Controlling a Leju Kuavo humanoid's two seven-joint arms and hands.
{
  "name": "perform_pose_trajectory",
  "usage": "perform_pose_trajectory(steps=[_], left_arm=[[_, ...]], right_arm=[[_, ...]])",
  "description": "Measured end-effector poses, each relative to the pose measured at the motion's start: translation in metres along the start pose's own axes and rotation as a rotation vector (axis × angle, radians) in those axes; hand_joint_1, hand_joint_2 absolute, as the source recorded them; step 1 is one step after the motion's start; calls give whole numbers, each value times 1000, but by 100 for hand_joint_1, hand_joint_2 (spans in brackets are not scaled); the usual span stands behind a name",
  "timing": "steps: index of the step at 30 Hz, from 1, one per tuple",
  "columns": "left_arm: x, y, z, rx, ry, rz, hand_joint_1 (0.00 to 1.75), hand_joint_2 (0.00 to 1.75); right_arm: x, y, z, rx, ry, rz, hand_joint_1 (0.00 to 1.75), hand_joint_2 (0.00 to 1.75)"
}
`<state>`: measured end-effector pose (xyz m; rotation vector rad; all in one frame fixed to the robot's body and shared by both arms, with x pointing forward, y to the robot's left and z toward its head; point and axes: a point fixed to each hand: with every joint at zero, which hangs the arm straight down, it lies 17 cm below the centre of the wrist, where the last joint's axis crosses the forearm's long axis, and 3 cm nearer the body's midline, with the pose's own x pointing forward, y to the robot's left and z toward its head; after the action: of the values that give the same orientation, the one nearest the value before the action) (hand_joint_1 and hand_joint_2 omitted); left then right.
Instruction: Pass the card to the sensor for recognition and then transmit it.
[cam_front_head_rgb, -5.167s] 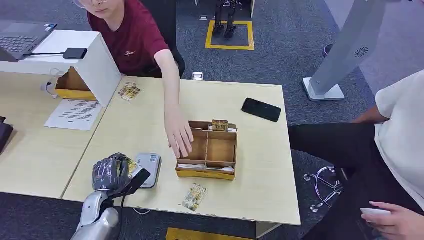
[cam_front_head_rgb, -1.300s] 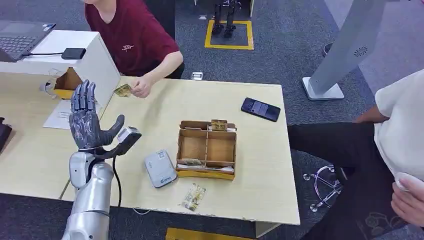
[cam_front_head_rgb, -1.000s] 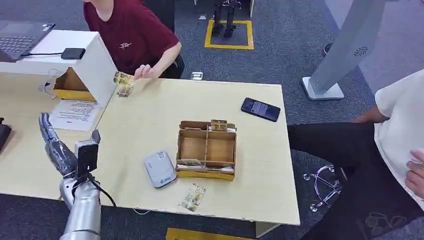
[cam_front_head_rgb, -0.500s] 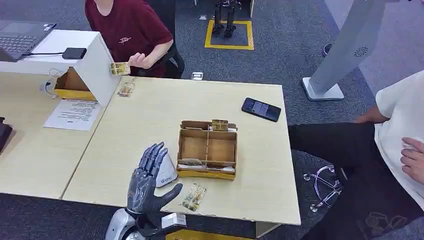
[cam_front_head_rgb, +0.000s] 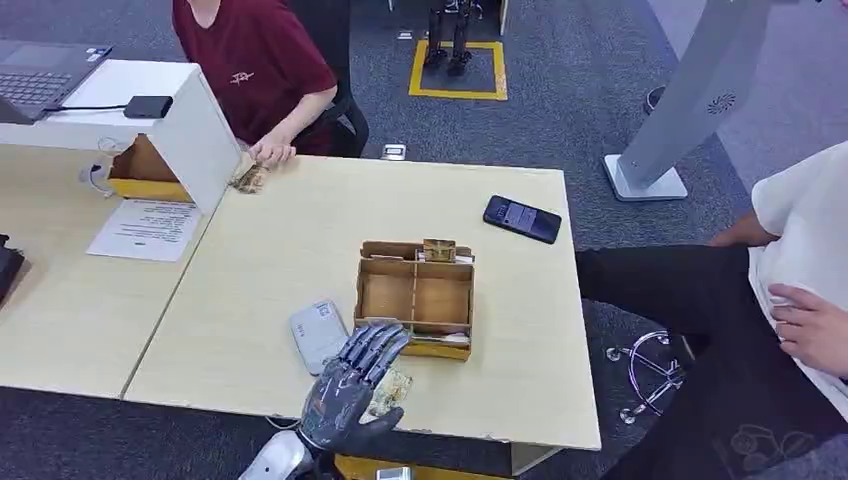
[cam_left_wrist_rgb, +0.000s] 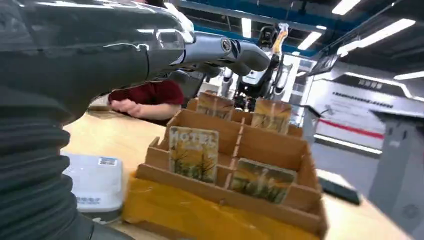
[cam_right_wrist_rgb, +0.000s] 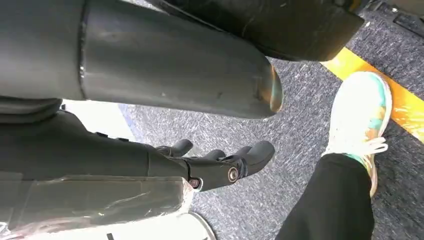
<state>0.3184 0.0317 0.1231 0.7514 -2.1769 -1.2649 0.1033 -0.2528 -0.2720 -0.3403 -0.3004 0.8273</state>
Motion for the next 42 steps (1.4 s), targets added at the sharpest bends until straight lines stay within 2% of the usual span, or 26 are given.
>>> perform_pose_trajectory(steps=[12,24,42], left_arm=[[-31,-21,5,-58,53,-56,0,175],[-43,-31,12,-82,88,-60,0,175],[-65,-19,2,-57,127,-46,0,175]], right_arm=[[1,0,0,1,-6,3,0,0],[1,0,0,0,-11,14,0,0],[1,1,0,1,-7,16,0,0]])
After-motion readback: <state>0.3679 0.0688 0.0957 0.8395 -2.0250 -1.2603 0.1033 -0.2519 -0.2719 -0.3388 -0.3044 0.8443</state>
